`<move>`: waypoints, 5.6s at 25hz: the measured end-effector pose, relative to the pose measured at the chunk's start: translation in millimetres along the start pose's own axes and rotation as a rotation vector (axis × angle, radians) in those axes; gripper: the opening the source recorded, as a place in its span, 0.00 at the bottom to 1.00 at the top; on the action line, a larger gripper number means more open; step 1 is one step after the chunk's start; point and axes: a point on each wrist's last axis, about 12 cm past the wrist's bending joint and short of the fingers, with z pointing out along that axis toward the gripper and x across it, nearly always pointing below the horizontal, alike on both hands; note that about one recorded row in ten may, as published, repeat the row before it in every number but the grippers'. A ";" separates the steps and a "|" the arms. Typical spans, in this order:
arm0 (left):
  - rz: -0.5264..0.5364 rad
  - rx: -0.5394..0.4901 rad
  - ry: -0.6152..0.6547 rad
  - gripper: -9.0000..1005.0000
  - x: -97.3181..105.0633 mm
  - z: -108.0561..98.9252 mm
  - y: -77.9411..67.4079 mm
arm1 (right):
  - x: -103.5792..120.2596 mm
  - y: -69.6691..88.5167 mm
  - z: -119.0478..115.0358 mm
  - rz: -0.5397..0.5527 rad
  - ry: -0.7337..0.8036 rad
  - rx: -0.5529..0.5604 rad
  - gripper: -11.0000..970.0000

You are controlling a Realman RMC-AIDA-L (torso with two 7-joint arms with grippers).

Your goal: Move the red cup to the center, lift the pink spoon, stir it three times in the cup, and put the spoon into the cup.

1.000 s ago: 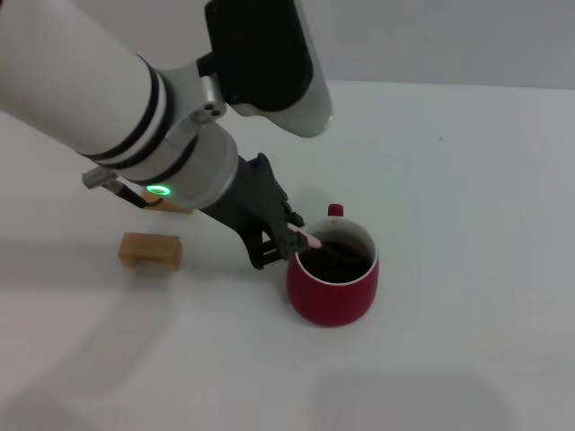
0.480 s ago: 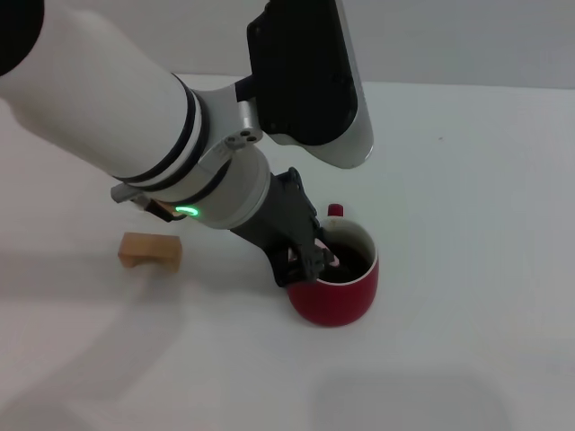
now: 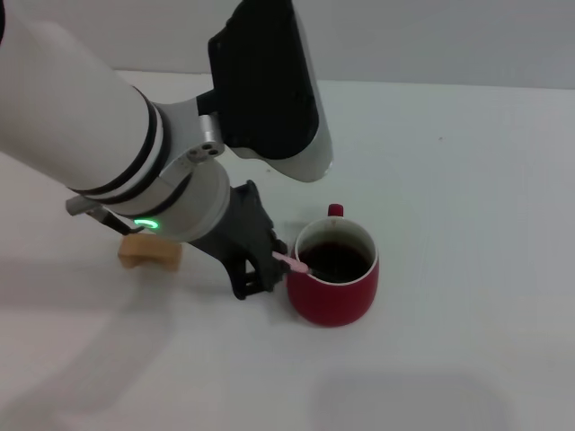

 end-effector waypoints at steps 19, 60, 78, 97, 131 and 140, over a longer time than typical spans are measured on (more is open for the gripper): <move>-0.010 -0.046 -0.018 0.14 -10.1 7.1 19.7 | 0.0 0.7 -0.2 0.002 0.000 -0.003 0.01; -0.032 -0.045 -0.036 0.14 -6.0 4.9 25.7 | 1.2 3.7 1.7 -0.001 0.012 -0.020 0.01; 0.038 0.003 -0.085 0.15 -27.9 9.7 16.4 | 1.2 3.0 1.8 -0.004 0.012 -0.021 0.01; 0.044 -0.002 -0.010 0.15 -12.9 0.4 4.9 | 0.6 7.1 2.2 0.001 0.010 -0.038 0.01; 0.009 -0.406 -0.649 0.43 -55.8 -14.9 -2.1 | 0.3 4.8 -1.9 0.004 0.003 -0.028 0.01; -0.357 -0.897 -1.282 0.79 -25.5 -23.6 2.5 | -3.6 4.5 -2.8 0.011 -0.031 -0.022 0.01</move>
